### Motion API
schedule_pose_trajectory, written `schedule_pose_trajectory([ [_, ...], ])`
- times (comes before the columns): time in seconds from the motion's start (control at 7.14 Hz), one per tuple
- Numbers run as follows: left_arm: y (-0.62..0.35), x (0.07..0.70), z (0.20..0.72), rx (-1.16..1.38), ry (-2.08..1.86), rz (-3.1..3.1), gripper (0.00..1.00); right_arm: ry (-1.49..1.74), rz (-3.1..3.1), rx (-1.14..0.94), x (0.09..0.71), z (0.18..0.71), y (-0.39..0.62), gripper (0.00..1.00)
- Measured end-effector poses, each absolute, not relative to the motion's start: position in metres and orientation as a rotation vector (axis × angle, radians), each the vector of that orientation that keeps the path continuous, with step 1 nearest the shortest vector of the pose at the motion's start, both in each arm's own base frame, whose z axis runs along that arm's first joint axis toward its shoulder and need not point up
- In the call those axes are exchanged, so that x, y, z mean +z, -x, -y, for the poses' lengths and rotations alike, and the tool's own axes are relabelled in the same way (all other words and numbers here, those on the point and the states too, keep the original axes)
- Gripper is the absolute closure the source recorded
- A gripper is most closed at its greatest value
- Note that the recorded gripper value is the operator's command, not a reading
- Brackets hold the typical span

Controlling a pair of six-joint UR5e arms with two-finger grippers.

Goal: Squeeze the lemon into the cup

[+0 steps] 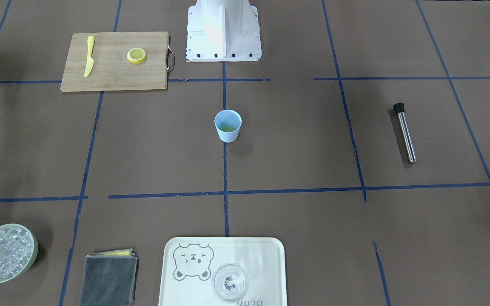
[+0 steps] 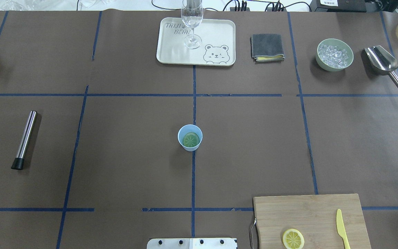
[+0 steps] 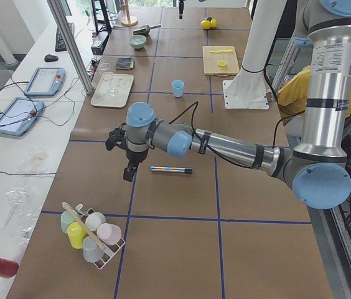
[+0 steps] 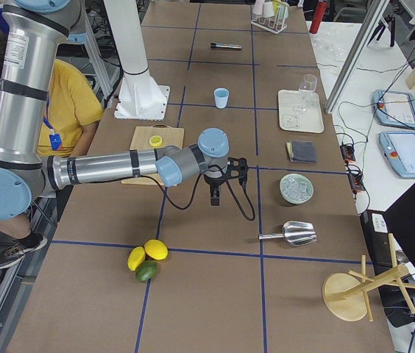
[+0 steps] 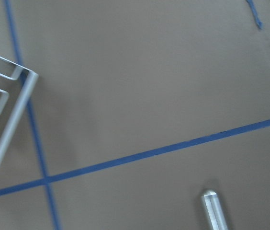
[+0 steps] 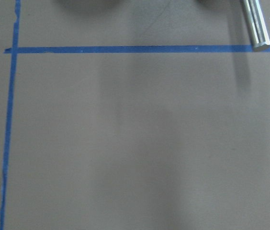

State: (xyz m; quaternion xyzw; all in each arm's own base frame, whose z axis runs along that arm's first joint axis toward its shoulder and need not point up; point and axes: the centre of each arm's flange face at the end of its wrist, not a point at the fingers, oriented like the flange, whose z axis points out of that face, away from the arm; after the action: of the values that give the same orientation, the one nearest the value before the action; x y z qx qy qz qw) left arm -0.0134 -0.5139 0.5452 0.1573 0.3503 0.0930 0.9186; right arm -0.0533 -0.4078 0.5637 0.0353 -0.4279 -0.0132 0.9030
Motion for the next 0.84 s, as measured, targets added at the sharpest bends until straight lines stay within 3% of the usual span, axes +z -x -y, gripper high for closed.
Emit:
schedule_pose_trajectory([
  [0.56,0.064,0.634,0.464,0.225,-0.246,-0.752,0.00,-0.051,0.821,-0.165,0.605,0.400,-0.029,0.00],
  [0.84,0.063,0.641,0.455,0.177,-0.167,-0.782,0.00,-0.046,0.814,-0.170,0.606,0.402,-0.035,0.00],
])
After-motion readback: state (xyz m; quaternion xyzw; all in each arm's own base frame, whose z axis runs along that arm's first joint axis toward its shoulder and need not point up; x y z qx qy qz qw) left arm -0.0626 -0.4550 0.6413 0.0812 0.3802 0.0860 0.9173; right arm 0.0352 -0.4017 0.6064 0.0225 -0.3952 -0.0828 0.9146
